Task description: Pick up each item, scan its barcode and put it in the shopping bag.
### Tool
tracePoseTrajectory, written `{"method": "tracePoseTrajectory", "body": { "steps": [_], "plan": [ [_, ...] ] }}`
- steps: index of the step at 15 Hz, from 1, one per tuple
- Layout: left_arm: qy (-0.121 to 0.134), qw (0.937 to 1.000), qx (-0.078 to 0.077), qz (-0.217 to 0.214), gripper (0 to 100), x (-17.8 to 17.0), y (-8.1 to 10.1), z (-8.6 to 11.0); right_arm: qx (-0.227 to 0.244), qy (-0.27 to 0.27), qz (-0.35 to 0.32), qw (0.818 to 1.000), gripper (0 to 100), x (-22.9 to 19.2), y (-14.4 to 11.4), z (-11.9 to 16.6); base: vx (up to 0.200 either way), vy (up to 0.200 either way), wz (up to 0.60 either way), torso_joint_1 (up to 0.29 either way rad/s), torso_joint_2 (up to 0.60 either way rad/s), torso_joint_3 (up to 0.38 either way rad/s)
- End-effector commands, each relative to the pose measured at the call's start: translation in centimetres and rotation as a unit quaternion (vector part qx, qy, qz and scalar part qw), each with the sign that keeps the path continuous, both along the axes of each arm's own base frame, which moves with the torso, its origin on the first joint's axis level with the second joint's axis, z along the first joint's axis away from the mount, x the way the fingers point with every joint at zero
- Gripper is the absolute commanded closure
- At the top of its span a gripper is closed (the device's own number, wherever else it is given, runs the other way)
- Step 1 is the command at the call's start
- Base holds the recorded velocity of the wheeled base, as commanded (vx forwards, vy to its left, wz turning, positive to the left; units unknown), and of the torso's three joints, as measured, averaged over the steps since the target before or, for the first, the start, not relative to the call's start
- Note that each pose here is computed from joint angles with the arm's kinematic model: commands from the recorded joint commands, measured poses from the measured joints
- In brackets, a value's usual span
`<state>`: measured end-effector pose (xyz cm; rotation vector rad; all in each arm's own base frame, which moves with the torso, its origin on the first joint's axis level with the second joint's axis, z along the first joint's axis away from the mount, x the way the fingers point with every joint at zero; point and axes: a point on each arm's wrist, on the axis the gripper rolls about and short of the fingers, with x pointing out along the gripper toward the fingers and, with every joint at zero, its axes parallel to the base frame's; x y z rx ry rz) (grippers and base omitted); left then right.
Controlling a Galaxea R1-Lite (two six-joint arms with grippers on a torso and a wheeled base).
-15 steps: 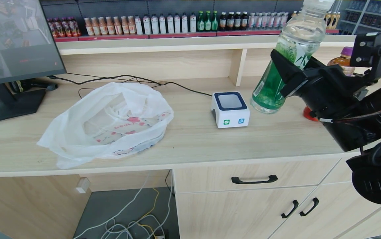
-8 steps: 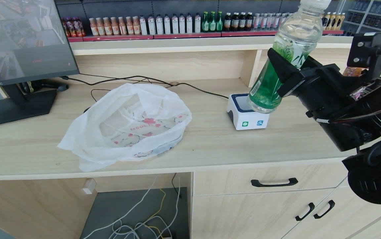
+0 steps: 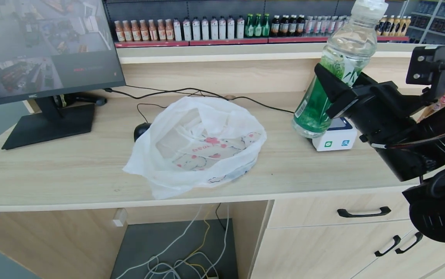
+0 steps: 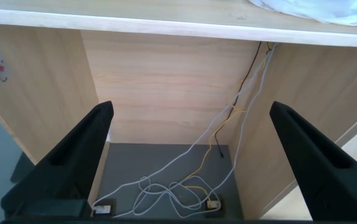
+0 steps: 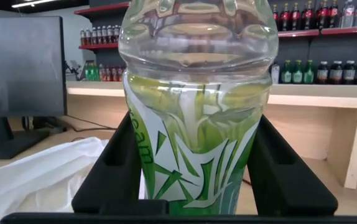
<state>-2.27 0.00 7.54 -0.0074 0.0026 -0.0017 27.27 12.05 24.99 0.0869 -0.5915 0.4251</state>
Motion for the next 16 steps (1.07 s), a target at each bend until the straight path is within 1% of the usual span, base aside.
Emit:
{"method": "tracePoseTrajectory", "body": {
  "steps": [1,9,13,16],
  "plan": [
    [-0.001,1.0000,0.000,0.000,0,0.0,0.0,0.0,0.001,-0.003,-0.014,1.000,100,-0.2,-1.0,0.2,0.000,0.200,0.00,0.002,0.00,0.002],
    [-0.001,1.0000,-0.001,0.000,0,0.0,0.0,0.0,0.001,-0.014,-0.016,1.000,100,-0.5,-1.1,0.8,0.000,0.200,0.00,-0.001,0.00,0.004],
    [-0.001,1.0000,0.000,0.000,0,0.0,0.0,0.0,0.004,-0.018,-0.010,1.000,100,-0.4,-0.8,1.3,0.000,0.000,0.00,0.000,0.00,0.000],
    [-0.001,1.0000,-0.001,0.000,0,0.0,0.0,0.0,-0.004,0.003,0.024,1.000,100,0.1,2.1,2.9,0.000,0.000,0.00,0.000,0.00,0.000]
  ]
}}
